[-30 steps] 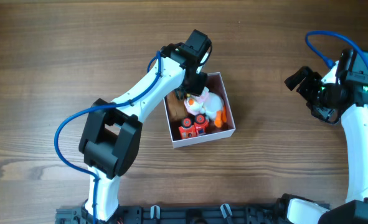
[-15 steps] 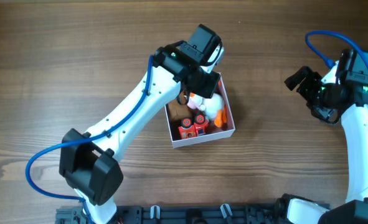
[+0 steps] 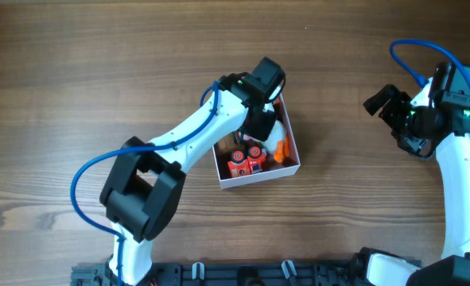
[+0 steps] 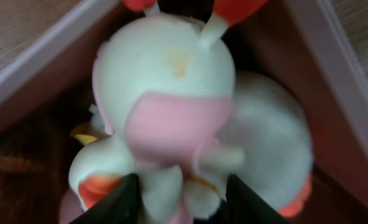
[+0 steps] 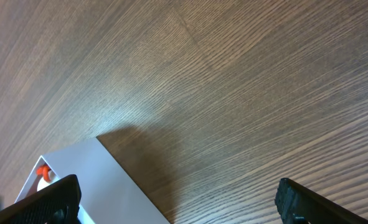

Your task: Pack container

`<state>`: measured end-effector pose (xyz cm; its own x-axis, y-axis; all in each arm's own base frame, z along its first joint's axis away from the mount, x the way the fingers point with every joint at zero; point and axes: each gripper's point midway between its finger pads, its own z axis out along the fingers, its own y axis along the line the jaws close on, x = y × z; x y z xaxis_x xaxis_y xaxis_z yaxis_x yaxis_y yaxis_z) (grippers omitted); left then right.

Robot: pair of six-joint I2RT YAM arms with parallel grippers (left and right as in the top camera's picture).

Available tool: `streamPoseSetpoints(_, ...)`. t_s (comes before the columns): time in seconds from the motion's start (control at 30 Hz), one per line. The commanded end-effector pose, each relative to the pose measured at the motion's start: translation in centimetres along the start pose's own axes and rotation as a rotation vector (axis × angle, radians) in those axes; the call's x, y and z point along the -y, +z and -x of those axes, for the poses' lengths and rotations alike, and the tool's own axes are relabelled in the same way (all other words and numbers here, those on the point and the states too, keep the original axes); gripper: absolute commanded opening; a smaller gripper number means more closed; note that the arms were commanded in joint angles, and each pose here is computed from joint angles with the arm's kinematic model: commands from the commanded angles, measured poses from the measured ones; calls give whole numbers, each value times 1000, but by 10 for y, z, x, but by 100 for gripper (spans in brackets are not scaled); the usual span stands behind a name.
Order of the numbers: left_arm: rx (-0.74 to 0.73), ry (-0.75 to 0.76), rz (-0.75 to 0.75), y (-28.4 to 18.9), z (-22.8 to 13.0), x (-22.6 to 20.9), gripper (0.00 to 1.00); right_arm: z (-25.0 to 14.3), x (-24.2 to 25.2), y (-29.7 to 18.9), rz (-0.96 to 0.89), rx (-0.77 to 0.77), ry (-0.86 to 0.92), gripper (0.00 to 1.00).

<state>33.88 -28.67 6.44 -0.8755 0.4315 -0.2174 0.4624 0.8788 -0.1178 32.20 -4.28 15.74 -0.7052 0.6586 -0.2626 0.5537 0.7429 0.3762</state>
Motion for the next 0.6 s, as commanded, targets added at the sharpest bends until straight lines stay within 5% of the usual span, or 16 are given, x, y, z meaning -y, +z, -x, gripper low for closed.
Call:
streamPoseSetpoints(0.0, 196, 27, -30, -79, 33, 16, 51, 2, -3, -1, 14, 1, 6, 100)
streamPoseSetpoints(0.13, 185, 28, -28, -76, 30, 17, 49, 2, -3, -1, 14, 1, 6, 100)
streamPoseSetpoints(0.23, 78, 27, -5, -32, 15, 12, 29, 2, -3, -1, 14, 1, 6, 100)
streamPoseSetpoints(0.4, -35, 7, 31, 27, 4, -2, 34, 2, -3, -1, 14, 1, 6, 100)
streamPoseSetpoints(0.47, -37, 3, 48, 30, 4, -7, 45, 2, -3, -1, 14, 1, 6, 100)
streamPoseSetpoints(0.57, -29, 8, 47, 20, 6, -7, 46, 2, -3, -1, 14, 1, 6, 100)
